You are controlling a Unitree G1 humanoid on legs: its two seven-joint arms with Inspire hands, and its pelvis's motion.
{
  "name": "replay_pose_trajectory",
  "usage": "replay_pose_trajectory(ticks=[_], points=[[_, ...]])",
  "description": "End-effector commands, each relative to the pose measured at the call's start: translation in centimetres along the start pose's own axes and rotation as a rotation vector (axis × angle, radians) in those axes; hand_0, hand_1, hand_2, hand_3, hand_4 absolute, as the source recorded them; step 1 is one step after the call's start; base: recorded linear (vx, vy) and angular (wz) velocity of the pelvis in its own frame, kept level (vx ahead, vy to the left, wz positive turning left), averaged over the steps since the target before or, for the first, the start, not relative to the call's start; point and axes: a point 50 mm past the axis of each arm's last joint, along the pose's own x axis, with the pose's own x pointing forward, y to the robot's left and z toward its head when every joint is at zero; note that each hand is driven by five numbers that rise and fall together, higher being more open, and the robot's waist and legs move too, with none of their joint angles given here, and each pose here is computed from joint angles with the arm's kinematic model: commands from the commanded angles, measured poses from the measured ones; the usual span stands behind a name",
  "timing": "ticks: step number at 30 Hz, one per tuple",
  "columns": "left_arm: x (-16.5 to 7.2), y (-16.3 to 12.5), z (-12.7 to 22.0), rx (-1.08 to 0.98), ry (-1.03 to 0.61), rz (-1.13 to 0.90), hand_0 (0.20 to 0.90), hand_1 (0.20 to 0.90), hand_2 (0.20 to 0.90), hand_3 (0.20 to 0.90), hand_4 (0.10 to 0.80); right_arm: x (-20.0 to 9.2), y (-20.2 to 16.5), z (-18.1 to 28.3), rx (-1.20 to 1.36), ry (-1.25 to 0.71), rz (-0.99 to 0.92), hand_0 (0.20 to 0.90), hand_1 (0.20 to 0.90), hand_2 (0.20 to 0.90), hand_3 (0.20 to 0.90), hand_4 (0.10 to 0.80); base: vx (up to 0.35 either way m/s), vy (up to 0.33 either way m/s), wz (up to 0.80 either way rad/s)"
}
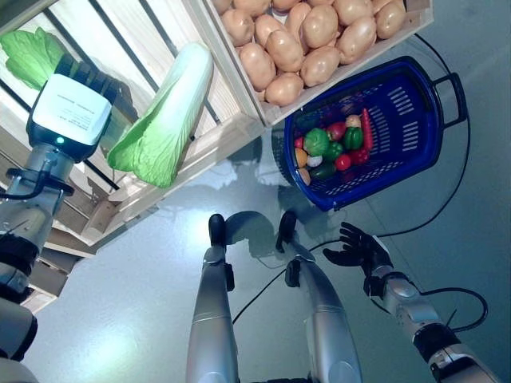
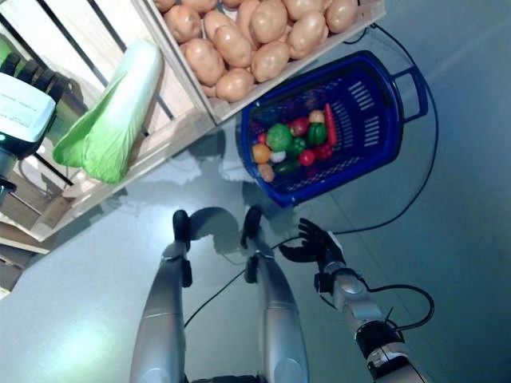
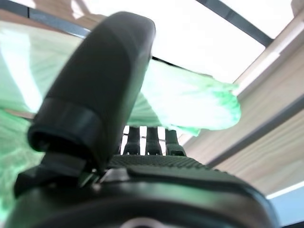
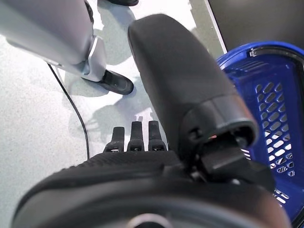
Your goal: Put vegetables into the basket
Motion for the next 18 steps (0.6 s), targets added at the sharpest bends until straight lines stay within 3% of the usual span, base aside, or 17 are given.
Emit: replay_pose_trajectory(ticks=[1,18], points=[[2.11,3.02,-3.64,0.045,0.162,0.146,0.3,0.3,0.3,0.3,0.4,-1.98,-4.14,0.28,-0.017,-0.031,-0.122,0.9,0.9,0.9,0.9,0.8,0.0,0.0,0.0],[1.89,3.08,-4.18,-0.001,0.211,0.173,0.3,0.3,0.3,0.3,0.4,-2.32,-4.07,-0.36,0.007,-0.026,-0.128,0.9,0.9,0.9,0.9,0.8,0.003,-0.009,0.0]])
